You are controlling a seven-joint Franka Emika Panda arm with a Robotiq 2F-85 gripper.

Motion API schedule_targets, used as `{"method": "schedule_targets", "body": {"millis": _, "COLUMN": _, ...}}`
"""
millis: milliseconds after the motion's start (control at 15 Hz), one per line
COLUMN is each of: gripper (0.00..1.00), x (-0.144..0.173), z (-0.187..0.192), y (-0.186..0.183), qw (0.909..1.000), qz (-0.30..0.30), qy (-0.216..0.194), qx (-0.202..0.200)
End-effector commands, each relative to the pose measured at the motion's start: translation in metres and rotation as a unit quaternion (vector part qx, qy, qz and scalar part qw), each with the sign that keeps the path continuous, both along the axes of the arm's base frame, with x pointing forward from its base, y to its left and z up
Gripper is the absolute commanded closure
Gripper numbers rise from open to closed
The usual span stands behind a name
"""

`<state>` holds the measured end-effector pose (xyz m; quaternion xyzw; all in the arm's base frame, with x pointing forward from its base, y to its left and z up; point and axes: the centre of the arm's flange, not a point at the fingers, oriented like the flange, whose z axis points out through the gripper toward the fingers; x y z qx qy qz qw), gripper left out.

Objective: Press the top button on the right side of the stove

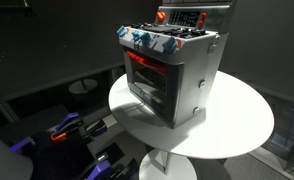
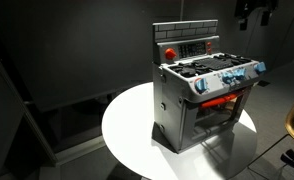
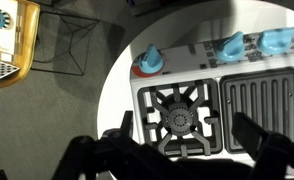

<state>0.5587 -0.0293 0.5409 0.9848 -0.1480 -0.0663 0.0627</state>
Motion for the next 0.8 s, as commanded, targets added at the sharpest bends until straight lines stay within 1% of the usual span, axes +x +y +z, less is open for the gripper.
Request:
{"method": "schedule_targets", "body": {"millis": 0, "gripper": 0.00, "x": -0.040, "z": 0.027, "y": -0.003, "qw": 0.9985, "qz": 0.048, "qy": -0.002, "qx": 0.028}}
{"method": "schedule_targets", "body": {"millis": 267, "gripper": 0.00, "x": -0.078, "z": 0.048, "y": -0.001, "qw": 0.9948, "qz": 0.093, "qy": -0.031, "qx": 0.028}}
{"method": "schedule_targets", "body": {"millis": 400, "gripper": 0.00, "x": -0.098, "z": 0.056, "y": 0.001, "qw": 0.9929, "qz": 0.106, "qy": -0.048, "qx": 0.026}}
{"method": "schedule_targets", "body": {"millis": 733, "gripper": 0.00, "x": -0.133, "z": 0.067, "y": 0.002, "qw": 0.9894, "qz": 0.125, "qy": -0.067, "qx": 0.032}}
